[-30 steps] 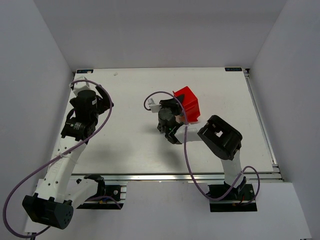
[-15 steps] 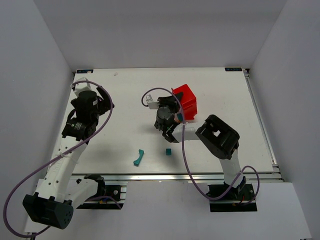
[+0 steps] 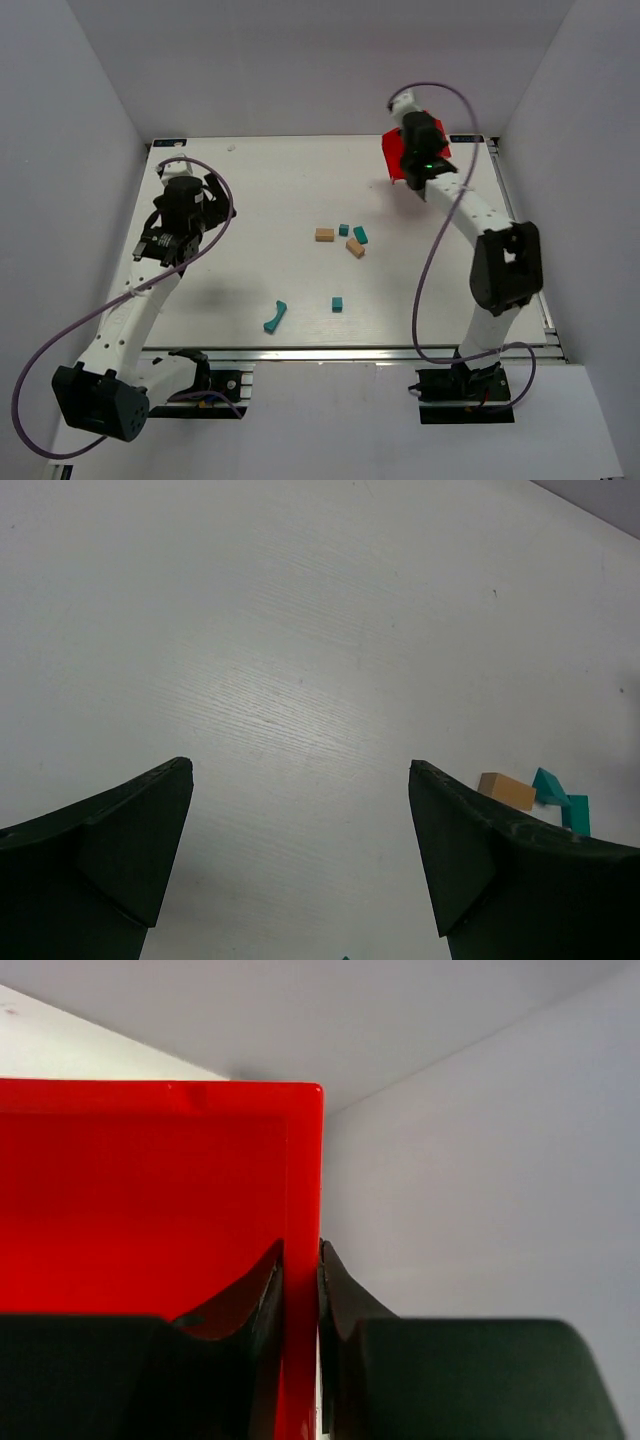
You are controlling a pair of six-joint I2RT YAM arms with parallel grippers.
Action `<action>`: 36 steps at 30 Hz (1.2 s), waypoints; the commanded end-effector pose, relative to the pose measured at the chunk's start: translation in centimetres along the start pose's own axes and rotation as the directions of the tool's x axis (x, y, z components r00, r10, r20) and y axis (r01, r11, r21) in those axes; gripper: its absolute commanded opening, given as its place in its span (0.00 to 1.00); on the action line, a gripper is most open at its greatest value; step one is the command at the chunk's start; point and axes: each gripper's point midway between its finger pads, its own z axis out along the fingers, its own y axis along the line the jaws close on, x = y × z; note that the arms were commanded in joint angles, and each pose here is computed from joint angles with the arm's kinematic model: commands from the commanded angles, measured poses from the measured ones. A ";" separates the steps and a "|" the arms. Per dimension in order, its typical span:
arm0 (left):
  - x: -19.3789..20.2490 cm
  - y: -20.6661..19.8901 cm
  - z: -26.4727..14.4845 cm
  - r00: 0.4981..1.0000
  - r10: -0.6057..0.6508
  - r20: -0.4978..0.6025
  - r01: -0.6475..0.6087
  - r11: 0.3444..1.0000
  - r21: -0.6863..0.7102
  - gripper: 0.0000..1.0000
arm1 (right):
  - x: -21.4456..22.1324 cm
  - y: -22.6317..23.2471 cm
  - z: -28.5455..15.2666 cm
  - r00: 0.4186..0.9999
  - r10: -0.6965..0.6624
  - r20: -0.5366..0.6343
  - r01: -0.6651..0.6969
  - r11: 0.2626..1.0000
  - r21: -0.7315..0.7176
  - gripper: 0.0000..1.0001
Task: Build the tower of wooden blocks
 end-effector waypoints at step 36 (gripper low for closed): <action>15.1 -4.1 -0.1 0.841 0.156 -0.518 0.004 0.956 0.295 0.90 | 16.5 4.8 -6.0 0.528 0.661 -0.534 -0.849 0.421 -0.319 0.89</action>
